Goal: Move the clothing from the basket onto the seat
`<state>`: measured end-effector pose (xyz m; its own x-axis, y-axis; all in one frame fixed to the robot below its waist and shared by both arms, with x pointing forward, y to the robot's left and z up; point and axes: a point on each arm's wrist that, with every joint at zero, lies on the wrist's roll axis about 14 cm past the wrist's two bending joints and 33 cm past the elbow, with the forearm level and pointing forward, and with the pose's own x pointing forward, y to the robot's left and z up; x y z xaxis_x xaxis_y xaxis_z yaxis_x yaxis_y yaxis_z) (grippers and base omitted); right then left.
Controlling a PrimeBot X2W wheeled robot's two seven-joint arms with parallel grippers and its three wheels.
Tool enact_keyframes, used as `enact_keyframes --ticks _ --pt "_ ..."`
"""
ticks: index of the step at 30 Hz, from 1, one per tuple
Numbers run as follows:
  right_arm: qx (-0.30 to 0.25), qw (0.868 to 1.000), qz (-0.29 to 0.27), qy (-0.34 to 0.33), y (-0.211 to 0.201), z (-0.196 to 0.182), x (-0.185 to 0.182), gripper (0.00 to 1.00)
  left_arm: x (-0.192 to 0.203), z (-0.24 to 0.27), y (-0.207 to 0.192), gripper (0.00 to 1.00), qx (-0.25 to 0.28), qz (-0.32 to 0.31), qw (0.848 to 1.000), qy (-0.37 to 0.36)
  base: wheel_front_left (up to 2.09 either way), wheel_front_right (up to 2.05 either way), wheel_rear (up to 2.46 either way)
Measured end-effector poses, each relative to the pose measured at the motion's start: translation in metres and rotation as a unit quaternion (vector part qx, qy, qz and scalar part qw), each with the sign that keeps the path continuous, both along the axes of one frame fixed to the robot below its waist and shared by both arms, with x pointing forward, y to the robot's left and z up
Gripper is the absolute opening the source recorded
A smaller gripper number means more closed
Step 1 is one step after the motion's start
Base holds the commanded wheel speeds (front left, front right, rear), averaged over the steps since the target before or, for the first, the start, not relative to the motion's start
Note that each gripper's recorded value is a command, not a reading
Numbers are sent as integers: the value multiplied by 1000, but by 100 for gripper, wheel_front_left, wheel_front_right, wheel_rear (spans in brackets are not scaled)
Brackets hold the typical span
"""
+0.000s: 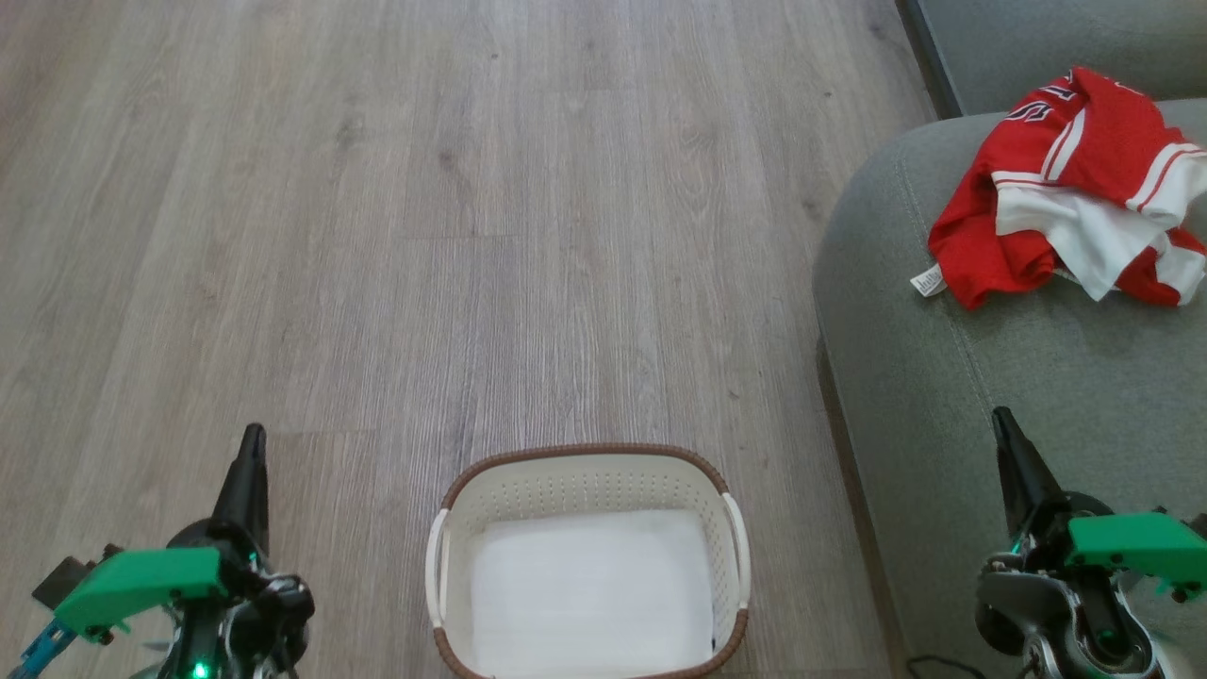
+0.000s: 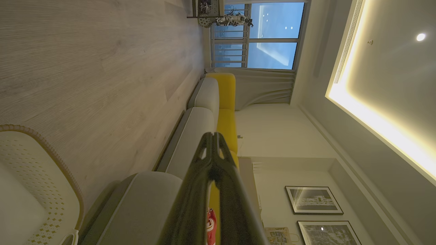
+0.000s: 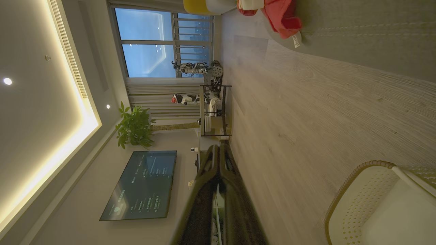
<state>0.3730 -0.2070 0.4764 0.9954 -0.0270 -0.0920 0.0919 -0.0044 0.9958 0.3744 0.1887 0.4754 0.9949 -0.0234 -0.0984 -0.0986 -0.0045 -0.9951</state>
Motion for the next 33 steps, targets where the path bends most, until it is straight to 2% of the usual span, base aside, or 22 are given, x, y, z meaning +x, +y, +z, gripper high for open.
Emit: enact_keyframes --ticks 33 --pt "0 1000 0 0 0 0 0 0 0 0 0 0 0 0 1000 0 0 0 0"
